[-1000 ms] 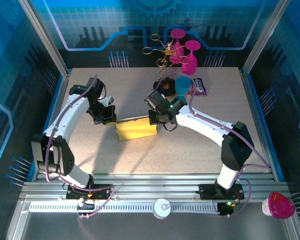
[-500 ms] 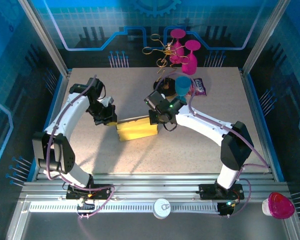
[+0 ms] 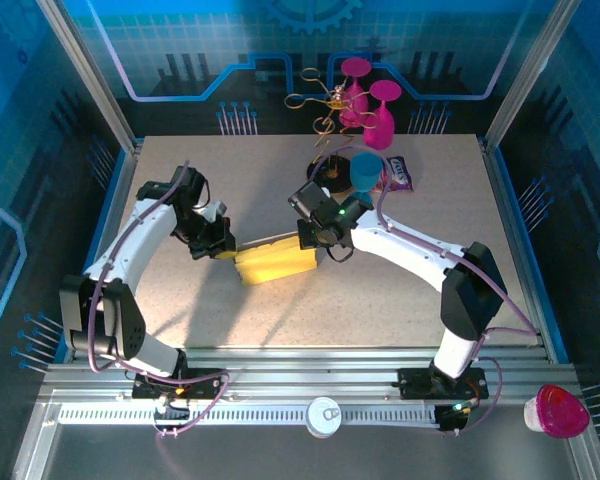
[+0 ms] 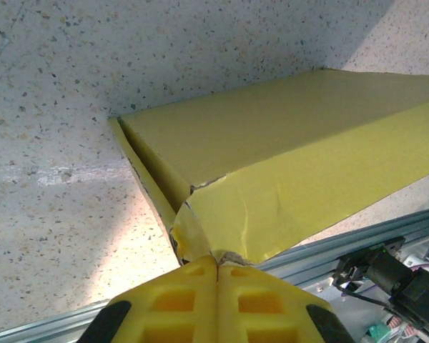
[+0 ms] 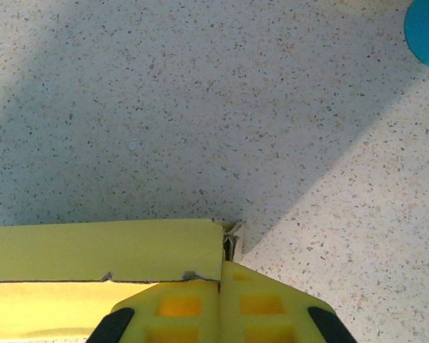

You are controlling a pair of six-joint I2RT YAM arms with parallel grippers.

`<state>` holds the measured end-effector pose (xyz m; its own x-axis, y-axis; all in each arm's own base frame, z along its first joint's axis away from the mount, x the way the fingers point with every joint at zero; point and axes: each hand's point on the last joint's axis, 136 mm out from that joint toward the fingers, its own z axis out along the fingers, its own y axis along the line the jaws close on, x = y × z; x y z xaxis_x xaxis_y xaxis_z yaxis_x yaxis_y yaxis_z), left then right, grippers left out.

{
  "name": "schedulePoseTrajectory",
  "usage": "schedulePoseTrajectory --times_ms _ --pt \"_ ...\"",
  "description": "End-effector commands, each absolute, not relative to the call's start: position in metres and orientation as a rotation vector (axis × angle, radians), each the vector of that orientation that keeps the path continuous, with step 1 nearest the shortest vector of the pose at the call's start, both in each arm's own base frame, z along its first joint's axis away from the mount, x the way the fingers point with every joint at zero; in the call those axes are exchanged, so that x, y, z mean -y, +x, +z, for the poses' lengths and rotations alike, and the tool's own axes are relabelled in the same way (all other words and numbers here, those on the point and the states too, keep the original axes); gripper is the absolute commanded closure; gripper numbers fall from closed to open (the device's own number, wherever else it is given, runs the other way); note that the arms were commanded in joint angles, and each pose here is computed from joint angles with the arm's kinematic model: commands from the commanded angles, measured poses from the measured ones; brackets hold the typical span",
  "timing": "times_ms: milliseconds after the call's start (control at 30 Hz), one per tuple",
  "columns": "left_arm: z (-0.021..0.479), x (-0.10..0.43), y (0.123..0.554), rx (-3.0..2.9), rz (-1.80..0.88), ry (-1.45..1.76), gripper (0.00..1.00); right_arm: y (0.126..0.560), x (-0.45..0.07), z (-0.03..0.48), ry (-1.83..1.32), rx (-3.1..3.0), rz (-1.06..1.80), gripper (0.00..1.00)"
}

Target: Fold the paper box

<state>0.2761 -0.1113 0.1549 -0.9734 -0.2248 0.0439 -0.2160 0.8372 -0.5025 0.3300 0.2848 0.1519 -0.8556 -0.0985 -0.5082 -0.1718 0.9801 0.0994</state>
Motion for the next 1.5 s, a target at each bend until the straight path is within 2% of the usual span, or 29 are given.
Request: schedulePoseTrajectory --times_ms 0,633,1033,1267,1400,1467 --pt "0.155 0.124 0.274 -2.973 -0.928 -0.36 1.0 0.312 -0.284 0.126 -0.229 -2.713 0.178 1.0" --pt "0.179 0.124 0.282 -2.931 -1.019 -0.444 1.0 0.316 -0.284 0.134 -0.22 -2.707 0.203 1.0" --pt "0.164 0.129 0.268 -2.915 -1.091 -0.501 1.0 0.308 -0.281 0.125 -0.236 -2.719 0.219 1.0" --pt "0.202 0.131 0.278 -2.752 -1.144 -0.643 0.71 0.306 -0.28 0.125 -0.239 -2.715 0.22 1.0" --pt "0.214 0.123 0.277 -2.658 -1.133 -0.918 0.66 0.306 -0.279 0.127 -0.239 -2.71 0.222 1.0" --pt "0.211 0.109 0.269 -2.609 -1.038 -1.193 0.68 0.306 -0.279 0.127 -0.24 -2.71 0.226 1.0"
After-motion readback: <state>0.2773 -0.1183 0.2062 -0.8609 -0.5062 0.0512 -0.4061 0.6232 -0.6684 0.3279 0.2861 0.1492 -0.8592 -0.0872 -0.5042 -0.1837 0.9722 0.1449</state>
